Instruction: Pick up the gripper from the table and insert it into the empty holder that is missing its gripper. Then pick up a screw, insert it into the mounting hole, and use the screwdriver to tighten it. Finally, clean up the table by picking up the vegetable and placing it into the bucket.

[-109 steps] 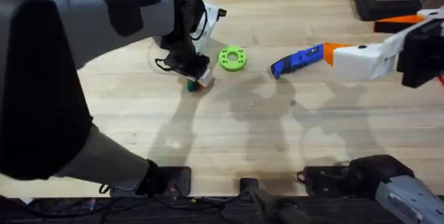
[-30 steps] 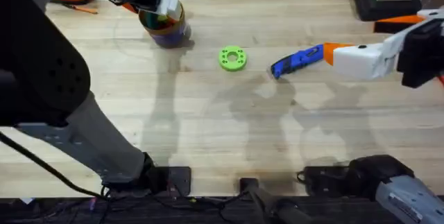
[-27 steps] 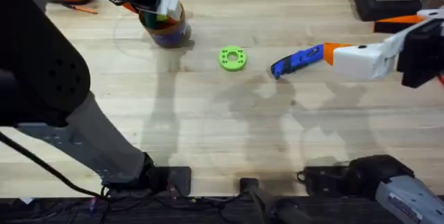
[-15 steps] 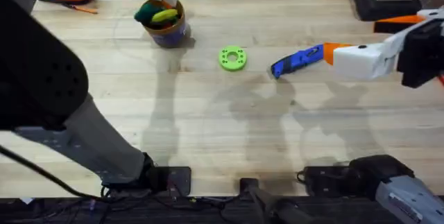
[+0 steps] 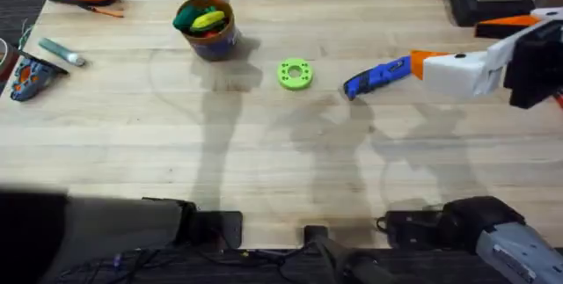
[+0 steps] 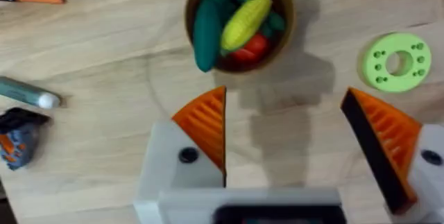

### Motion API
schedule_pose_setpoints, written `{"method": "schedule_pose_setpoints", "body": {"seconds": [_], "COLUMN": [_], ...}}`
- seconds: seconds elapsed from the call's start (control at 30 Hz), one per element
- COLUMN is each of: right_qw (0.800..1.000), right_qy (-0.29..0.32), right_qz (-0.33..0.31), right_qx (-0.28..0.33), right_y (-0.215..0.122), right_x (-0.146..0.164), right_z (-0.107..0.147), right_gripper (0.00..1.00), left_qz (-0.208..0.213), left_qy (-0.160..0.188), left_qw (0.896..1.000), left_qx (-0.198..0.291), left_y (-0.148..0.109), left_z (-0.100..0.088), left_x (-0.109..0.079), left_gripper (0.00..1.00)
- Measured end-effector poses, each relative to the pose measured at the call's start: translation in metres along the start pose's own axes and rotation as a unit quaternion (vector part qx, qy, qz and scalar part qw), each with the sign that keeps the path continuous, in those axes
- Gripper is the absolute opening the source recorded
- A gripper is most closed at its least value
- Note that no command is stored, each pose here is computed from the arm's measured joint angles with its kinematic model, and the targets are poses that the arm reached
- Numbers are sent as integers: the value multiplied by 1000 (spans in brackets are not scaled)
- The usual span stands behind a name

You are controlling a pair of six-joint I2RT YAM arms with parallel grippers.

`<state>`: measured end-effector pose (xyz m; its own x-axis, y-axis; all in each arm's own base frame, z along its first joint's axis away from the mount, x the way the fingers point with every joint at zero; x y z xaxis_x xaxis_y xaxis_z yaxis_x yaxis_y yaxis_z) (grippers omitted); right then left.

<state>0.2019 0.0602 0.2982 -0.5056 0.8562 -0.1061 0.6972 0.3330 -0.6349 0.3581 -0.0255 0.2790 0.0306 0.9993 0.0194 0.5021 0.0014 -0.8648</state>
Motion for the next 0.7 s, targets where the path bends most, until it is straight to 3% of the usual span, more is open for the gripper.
{"method": "schedule_pose_setpoints", "body": {"seconds": [0.23,0.53,0.7], "right_qw": [999,995,994], "right_qy": [11,30,32], "right_qz": [-11,-31,-35], "right_qx": [33,94,103], "right_y": [0,-10,-20], "right_x": [5,18,24], "right_z": [14,44,54], "right_gripper": [994,994,993], "left_qz": [18,54,66], "left_qy": [-16,-18,-7], "left_qw": [1000,998,998], "left_qx": [10,10,10], "left_y": [-14,-26,-29], "left_z": [65,138,162], "left_x": [-21,-63,-76], "left_gripper": [988,988,988]}}
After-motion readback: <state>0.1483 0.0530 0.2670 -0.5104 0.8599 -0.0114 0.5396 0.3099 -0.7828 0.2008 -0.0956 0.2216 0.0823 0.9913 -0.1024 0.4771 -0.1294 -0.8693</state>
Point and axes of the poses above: each hand's point on the last joint's axis, 136 mm out from that joint toward the fingers, its own y axis out along the fingers, its own x axis along the line the jaws close on, z = x × y, the point moved 3 cm from there along -y, back along the fingers, and after that the axes turned 10 degrees about -y, right-handed, at the moved point
